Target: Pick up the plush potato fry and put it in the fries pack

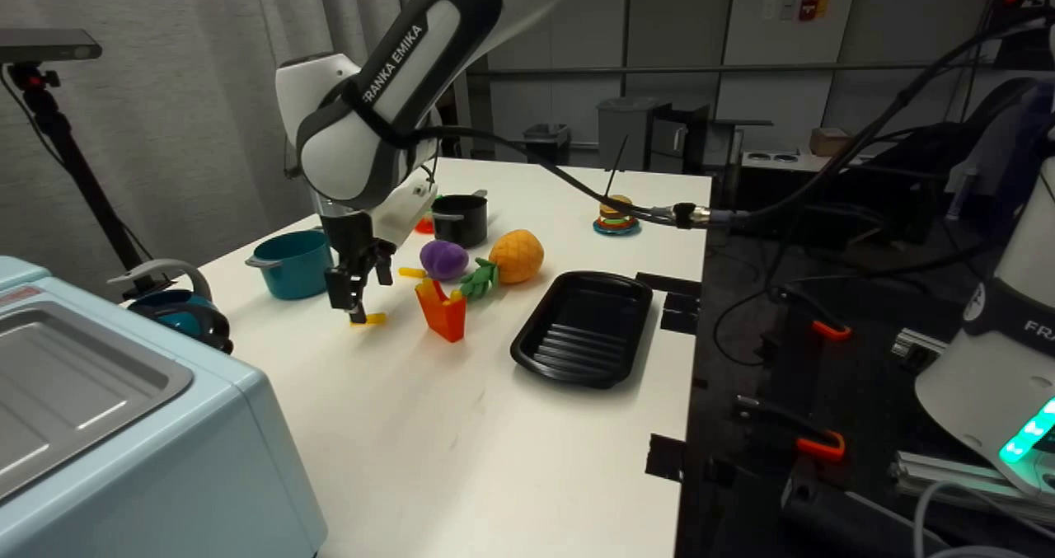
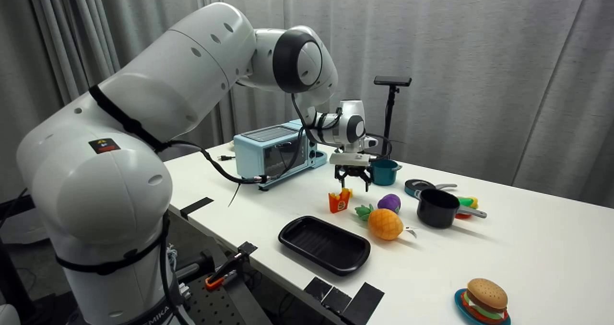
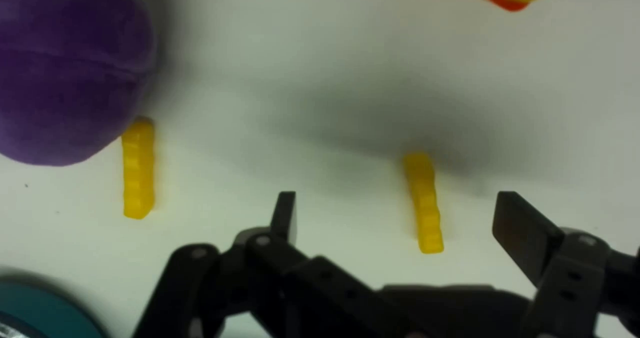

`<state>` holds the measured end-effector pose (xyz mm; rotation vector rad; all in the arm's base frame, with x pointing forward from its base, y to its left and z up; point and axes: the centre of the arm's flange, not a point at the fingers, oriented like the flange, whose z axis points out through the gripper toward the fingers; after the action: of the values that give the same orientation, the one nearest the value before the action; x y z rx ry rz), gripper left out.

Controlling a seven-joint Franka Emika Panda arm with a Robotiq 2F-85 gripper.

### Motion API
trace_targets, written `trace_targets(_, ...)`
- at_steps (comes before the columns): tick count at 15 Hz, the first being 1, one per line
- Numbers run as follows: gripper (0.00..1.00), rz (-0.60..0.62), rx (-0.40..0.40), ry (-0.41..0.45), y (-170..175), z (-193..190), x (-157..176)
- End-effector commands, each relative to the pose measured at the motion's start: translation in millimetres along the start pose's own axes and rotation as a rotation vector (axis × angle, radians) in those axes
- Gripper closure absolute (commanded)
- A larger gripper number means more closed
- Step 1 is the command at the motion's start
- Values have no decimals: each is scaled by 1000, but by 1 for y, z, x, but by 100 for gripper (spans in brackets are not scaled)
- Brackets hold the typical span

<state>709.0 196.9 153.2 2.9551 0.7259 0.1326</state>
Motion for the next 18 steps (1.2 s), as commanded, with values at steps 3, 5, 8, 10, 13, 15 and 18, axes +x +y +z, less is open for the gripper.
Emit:
trace_targets(3,0,-35,17,-16,-14,14,13)
trace_targets(5,14,-40,18,-20,-20,18,13)
trace_targets(8,39,-46,24,-24,-29,21,15)
trace_targets(10,55,-54,25,-24,-33,18,16)
trace_targets(13,77,-55,22,-18,-34,15,18)
trace_targets(15,92,-52,20,-13,-34,12,19)
trace_targets(18,100,-50,13,-4,-34,5,19)
